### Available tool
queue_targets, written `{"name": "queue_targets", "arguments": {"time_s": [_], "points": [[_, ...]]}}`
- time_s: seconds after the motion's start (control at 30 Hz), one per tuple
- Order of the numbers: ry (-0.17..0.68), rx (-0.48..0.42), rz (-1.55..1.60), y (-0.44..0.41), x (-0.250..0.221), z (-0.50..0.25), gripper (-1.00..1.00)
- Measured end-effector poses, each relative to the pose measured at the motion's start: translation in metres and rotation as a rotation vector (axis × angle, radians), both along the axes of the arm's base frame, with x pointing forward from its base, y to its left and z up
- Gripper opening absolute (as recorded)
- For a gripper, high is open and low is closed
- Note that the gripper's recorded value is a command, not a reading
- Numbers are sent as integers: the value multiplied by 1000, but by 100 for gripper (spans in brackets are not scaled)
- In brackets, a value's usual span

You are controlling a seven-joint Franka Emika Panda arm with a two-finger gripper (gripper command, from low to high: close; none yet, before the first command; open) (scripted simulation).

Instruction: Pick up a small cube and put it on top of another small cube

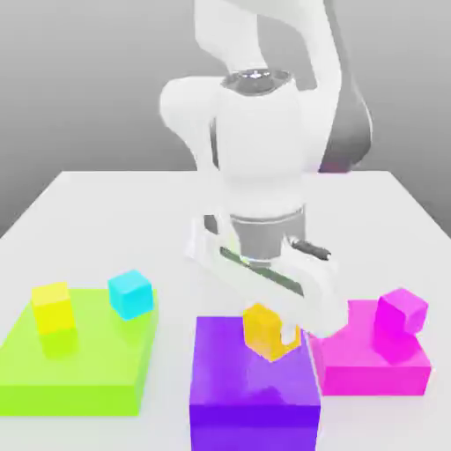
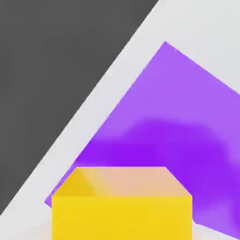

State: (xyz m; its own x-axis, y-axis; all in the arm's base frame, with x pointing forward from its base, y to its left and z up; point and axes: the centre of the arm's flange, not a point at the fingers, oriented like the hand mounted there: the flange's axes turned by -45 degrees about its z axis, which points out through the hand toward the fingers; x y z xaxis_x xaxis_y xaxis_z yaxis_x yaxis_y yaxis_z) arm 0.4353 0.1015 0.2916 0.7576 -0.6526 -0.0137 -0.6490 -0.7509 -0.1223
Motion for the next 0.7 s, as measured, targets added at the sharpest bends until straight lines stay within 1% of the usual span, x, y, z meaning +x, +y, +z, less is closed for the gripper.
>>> {"name": "queue_targets", "arguments": {"time_s": [0.2, 0.33, 0.37, 0.47, 0.57, 0.6, 0.7], "points": [[-6, -40, 382, 91, -42, 21, -100], [-6, -84, 650, 149, -84, 29, -100], [12, -102, 700, 162, -100, 24, -100], [26, -127, 738, 171, -111, -2, -100], [27, -128, 743, 172, -113, -33, -100], [27, -126, 746, 173, -114, -42, 100], [27, -126, 745, 172, -114, -42, 100]]}}
